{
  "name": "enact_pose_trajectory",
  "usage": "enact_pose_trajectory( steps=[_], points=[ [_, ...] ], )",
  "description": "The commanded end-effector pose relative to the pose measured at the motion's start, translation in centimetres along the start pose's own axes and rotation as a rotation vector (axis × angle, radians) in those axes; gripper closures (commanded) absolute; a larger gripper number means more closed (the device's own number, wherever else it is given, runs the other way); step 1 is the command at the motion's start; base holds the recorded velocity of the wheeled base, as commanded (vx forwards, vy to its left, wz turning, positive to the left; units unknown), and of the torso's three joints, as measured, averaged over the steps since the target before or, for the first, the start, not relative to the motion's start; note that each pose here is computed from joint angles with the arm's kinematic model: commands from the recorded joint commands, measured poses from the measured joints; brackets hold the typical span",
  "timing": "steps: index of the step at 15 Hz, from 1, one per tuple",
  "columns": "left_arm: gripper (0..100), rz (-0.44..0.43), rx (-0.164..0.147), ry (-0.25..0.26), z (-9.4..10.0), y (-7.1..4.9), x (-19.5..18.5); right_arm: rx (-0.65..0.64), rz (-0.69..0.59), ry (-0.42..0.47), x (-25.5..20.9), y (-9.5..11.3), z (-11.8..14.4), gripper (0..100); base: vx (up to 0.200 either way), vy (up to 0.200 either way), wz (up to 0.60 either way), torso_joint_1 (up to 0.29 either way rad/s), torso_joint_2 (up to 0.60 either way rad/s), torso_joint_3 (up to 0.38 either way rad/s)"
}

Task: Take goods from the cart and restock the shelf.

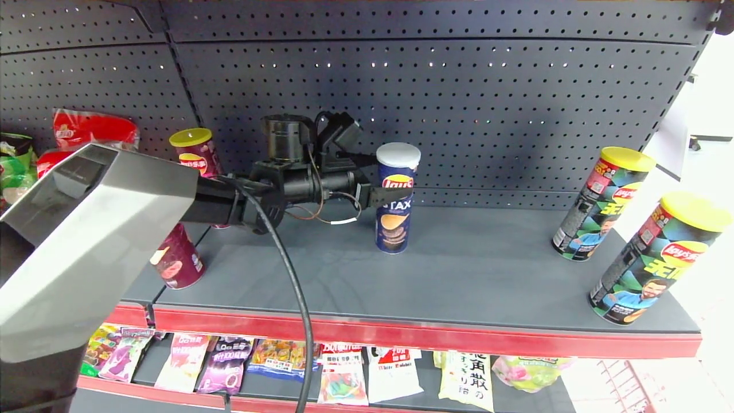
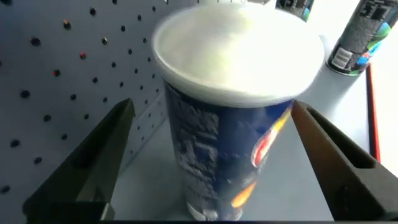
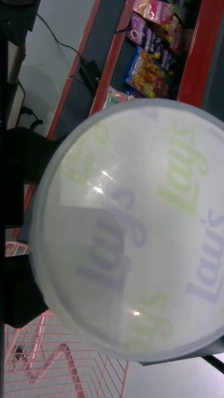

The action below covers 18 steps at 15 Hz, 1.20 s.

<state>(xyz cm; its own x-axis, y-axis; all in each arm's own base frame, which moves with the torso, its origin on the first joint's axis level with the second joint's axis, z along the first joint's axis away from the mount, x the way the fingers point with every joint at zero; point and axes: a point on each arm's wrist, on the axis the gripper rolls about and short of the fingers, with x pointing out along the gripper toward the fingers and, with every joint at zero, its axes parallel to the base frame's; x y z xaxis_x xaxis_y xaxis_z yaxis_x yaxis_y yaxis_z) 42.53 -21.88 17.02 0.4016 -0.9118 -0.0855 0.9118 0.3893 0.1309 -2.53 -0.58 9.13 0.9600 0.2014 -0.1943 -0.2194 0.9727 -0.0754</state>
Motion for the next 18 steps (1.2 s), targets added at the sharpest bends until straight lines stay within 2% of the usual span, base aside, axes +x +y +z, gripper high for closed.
enact_pose_trajectory(
  steps=[1, 3, 9, 10, 16, 18],
  points=[
    [0, 0.003, 0.017, -0.019, 0.0, 0.8, 1.0, 0.001, 0.000, 0.001, 0.0, 0.0, 0.0, 100, 0.000, 0.000, 0.00, 0.000, 0.00, 0.000],
    [0, 0.004, 0.027, -0.033, -0.1, 1.2, 1.6, 0.003, 0.000, 0.001, 0.0, 0.0, 0.0, 100, 0.000, 0.000, 0.00, 0.000, 0.00, 0.000],
    [0, -0.010, 0.026, -0.033, -0.4, 0.8, 2.3, 0.020, -0.001, 0.002, 0.0, 0.0, 0.0, 100, 0.000, 0.000, 0.00, 0.000, 0.00, 0.000],
    [100, -0.010, 0.028, -0.033, -0.4, 0.8, 2.3, 0.020, -0.001, 0.002, 0.0, 0.0, 0.0, 100, 0.000, 0.000, 0.00, 0.000, 0.00, 0.000],
    [100, -0.025, 0.028, -0.036, 0.1, 0.1, 2.5, 0.020, 0.000, 0.002, 0.0, 0.0, 0.0, 100, 0.000, 0.000, 0.00, 0.000, 0.00, 0.000],
    [100, -0.031, 0.031, -0.042, 1.0, -0.1, 1.9, 0.020, -0.001, 0.002, 0.0, 0.0, 0.0, 100, 0.000, 0.000, 0.00, 0.000, 0.00, 0.000]
  ],
)
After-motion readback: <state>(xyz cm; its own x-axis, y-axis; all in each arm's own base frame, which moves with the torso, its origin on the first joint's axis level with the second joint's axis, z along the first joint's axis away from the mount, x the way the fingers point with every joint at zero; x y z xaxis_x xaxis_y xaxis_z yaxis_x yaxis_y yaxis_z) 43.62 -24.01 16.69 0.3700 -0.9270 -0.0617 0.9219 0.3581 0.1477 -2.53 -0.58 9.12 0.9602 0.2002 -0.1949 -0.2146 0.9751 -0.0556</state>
